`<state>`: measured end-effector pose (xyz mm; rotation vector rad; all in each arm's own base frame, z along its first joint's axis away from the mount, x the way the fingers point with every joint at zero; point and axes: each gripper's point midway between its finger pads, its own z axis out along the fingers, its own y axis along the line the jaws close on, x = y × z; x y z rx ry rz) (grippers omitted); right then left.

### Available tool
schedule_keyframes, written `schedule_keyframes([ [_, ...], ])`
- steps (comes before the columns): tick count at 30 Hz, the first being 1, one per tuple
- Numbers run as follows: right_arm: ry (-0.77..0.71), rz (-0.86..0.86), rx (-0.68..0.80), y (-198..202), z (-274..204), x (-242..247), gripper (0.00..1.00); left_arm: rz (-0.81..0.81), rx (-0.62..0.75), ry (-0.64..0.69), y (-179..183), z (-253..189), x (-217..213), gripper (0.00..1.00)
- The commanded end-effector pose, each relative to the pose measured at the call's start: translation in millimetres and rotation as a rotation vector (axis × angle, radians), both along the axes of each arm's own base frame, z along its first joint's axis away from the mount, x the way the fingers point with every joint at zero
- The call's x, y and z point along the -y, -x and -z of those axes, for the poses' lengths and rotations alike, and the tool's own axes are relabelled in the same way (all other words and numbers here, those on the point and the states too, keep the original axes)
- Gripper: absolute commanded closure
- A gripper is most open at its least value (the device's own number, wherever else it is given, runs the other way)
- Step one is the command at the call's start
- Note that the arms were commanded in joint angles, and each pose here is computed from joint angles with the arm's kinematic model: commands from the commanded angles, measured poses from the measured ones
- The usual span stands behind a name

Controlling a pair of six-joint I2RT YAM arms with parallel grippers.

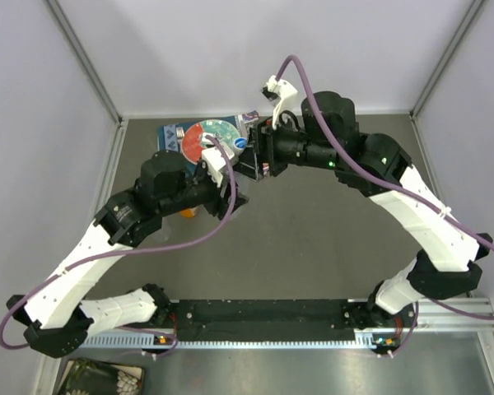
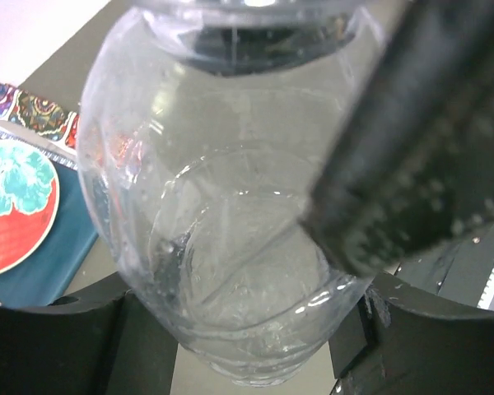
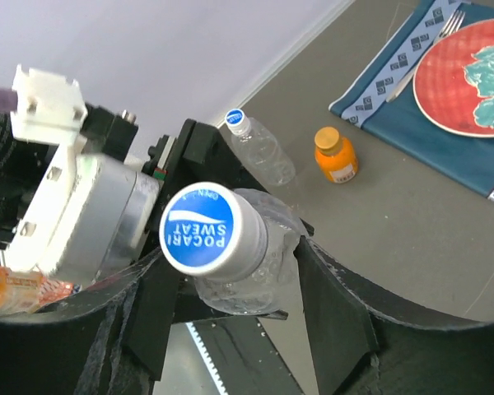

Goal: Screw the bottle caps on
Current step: Screw the bottle cap onto the plastic bottle.

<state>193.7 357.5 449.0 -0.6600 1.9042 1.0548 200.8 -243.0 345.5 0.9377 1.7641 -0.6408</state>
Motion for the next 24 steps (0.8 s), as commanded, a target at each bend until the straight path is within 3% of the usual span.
schedule_keyframes([
  [1, 0.018, -0.149, 0.007, 36.3, -3.0, -9.5, 0.39, 0.03, 0.108, 0.222, -8.3, -55.7, 13.9, 0.56],
  [13, -0.062, -0.146, 0.17, 56.7, -52.1, 38.2, 0.22, 0.083, 0.084, 0.301, 8.4, -63.7, -2.2, 0.55],
  [17, -0.077, -0.245, 0.219, 74.5, -57.4, 42.3, 0.18, 0.201, 0.074, 0.329, 27.8, -69.4, 1.2, 0.55],
  [20, -0.106, -0.339, 0.33, 85.9, -71.1, 44.2, 0.18, 0.347, 0.058, 0.332, 50.6, -68.5, 6.3, 0.55],
  [24, -0.167, -0.424, 0.487, 91.3, -98.5, 51.2, 0.18, 0.405, 0.045, 0.335, 63.1, -67.3, 3.8, 0.55],
])
